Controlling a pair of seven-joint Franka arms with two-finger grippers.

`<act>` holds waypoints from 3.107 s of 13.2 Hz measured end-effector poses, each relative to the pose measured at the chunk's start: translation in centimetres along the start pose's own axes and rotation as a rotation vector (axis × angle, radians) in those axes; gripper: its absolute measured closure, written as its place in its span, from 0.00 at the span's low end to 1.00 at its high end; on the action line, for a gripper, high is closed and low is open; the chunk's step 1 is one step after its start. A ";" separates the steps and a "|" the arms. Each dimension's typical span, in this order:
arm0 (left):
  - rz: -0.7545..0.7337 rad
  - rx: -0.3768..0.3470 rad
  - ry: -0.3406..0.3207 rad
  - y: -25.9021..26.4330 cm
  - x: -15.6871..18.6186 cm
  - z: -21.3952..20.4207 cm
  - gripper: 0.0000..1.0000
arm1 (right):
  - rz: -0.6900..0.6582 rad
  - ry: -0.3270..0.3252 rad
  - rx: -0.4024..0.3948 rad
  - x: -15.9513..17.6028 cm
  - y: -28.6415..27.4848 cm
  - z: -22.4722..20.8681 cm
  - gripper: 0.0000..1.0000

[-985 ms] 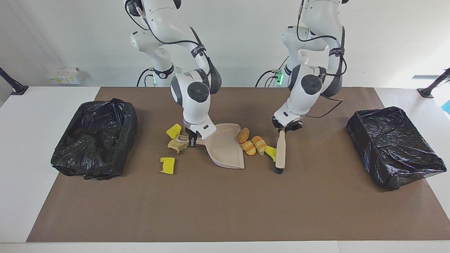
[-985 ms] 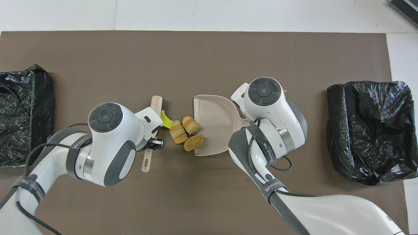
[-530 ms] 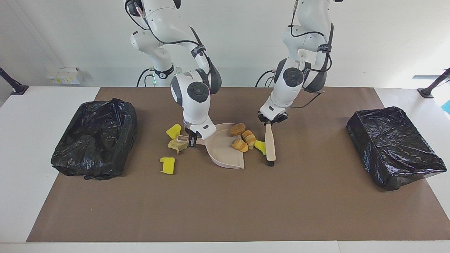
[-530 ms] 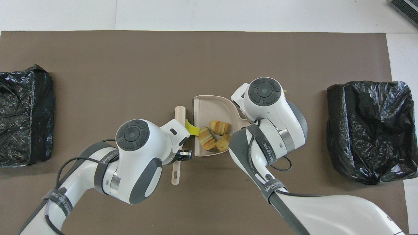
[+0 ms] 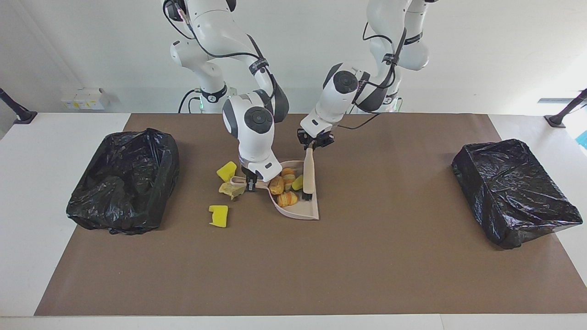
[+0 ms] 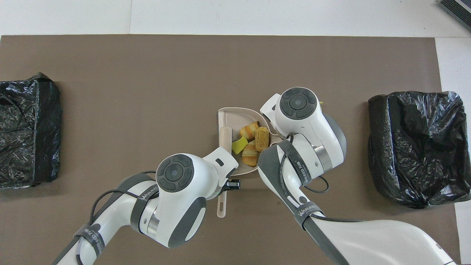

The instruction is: Sweep and dump trash in bin

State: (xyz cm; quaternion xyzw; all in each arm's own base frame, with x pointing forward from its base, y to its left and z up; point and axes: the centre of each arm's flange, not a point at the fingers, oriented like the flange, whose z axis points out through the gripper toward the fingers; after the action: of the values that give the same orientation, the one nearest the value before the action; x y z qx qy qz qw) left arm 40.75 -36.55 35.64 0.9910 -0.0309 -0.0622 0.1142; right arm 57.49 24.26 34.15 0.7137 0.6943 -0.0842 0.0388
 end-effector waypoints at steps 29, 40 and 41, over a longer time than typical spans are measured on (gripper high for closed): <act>-0.128 0.093 0.055 5.0 -14.7 4.2 0.67 | 0.140 -0.086 0.049 -57.1 -3.3 -6.8 0.68; -0.192 0.027 0.135 -3.1 -0.4 -6.7 0.00 | -0.036 -0.427 0.041 -56.6 -1.1 -7.1 0.68; -0.153 0.029 0.145 -4.5 1.0 -8.0 0.00 | -0.047 -0.444 0.043 -56.2 -0.9 -6.9 0.68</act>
State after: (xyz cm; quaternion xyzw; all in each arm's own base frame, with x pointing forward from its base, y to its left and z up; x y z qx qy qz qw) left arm 43.01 -30.43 42.18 0.9940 0.0523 0.0015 0.0965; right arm 55.83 -29.82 50.79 0.6619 0.6831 -0.2550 0.1735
